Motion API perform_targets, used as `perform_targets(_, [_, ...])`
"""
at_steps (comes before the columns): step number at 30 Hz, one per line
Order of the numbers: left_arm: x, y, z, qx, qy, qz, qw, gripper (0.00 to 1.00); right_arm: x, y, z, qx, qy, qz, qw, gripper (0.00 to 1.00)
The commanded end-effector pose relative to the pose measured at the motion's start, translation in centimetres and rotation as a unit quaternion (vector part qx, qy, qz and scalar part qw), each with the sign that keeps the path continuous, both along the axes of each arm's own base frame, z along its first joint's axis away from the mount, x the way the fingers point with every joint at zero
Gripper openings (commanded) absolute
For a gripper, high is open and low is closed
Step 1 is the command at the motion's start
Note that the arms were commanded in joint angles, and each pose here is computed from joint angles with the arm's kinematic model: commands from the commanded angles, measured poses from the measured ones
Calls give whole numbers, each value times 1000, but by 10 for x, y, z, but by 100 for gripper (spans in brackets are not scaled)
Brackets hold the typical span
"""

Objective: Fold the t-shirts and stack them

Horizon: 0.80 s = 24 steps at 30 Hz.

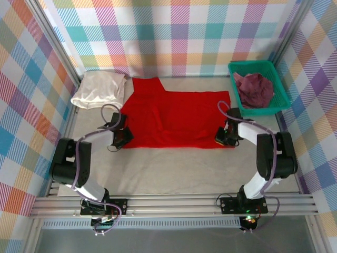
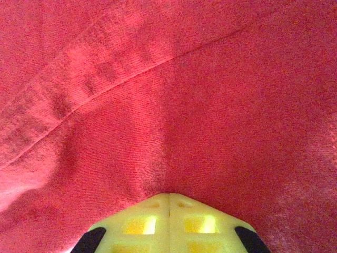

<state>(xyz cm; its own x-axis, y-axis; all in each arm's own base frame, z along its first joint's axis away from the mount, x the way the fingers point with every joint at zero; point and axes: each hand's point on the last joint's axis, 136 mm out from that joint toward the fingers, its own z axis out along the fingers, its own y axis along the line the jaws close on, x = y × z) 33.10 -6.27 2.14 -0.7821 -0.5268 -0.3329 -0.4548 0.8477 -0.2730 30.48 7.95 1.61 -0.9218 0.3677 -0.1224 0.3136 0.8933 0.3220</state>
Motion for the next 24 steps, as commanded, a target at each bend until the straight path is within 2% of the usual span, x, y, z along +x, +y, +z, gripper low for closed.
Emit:
perform_targets(1, [-44, 8, -12, -7, 56, 23, 998, 0, -51, -3, -9, 3, 64, -11, 998, 0])
perform_targets(5, [-72, 10, -3, -16, 59, 33, 998, 0, -82, -5, -9, 7, 84, -24, 996, 0])
perform_targets(8, [-77, 9, 10, -23, 38, 32, 999, 0, -81, -5, -1, 11, 68, -27, 997, 0])
perform_targets(12, [-47, -2, 50, -18, -9, -1, 1000, 0, -47, 10, 37, 31, 2, -7, 999, 0])
perform_targets(16, [-9, -14, 80, -13, -56, -22, 998, 0, -15, 16, 66, -2, -49, 14, 999, 0])
perform_targets(20, [15, -24, 61, -18, -48, -29, 998, 0, 8, 24, 58, 4, -47, 18, 999, 0])
perform_targets(24, [23, -27, 34, -19, -28, -26, 999, 0, 19, 23, 46, -5, -45, 13, 999, 0])
